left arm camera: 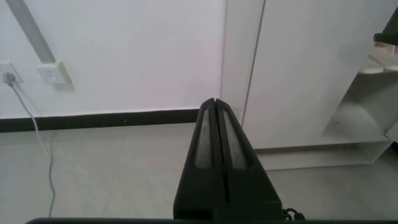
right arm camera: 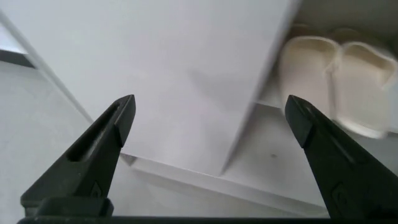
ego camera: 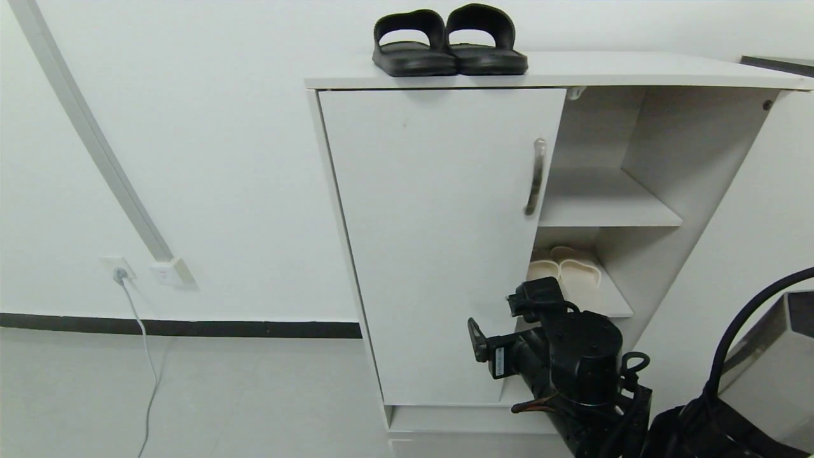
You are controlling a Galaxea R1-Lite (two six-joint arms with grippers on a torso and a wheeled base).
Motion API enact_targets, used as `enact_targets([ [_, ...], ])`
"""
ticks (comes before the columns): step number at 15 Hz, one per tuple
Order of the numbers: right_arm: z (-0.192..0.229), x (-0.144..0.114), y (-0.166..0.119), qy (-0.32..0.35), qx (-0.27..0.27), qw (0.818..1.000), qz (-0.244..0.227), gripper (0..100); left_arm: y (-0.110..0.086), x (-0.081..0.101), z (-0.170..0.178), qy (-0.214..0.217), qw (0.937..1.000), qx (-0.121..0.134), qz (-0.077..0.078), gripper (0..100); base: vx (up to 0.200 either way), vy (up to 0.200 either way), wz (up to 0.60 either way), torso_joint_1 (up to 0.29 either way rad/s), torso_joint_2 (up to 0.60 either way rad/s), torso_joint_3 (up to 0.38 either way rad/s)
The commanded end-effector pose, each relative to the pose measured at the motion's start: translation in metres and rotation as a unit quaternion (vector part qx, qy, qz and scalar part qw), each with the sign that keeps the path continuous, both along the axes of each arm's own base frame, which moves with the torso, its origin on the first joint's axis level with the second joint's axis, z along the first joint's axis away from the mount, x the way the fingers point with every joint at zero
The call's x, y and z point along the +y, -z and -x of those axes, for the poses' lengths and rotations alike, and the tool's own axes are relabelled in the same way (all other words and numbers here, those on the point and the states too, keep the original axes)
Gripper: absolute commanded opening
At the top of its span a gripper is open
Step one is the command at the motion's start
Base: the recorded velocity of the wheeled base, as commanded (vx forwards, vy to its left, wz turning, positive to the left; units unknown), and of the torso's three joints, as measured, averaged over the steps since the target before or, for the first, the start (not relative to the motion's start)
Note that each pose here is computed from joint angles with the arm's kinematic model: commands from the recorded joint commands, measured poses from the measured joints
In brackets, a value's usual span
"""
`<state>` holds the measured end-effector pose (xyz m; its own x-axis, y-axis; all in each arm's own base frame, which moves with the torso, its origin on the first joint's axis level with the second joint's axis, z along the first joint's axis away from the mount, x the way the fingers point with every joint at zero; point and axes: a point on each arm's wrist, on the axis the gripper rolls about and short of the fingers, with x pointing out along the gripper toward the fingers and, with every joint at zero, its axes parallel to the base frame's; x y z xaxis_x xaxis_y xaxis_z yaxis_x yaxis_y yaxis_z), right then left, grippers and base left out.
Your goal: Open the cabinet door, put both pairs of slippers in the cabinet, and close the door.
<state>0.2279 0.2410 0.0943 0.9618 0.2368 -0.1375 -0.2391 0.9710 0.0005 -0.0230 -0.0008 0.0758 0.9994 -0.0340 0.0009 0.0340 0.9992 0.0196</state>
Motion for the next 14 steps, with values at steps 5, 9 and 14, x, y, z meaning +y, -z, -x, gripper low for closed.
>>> enact_targets([
  [5, 0.0022, -0.0012, 0.0031, -0.003, 0.004, 1.000, 0.005, 100, 0.0000, 0.0000, -0.0001, 0.000, 1.0000, 0.000, 0.000, 0, 0.000, 0.080, 0.00, 0.000, 0.00, 0.002],
  [9, 0.0034, -0.0025, 0.0043, -0.003, 0.007, 1.000, 0.007, 100, 0.0000, 0.0000, -0.0001, 0.000, 1.0000, 0.000, 0.001, 0, 0.000, 0.000, 0.00, 0.000, 0.00, 0.000],
  [14, 0.0038, -0.0022, 0.0043, -0.004, 0.007, 1.000, 0.007, 100, 0.0000, 0.0000, -0.0001, 0.000, 1.0000, 0.000, 0.001, 0, 0.000, 0.000, 0.00, 0.000, 0.00, 0.000],
])
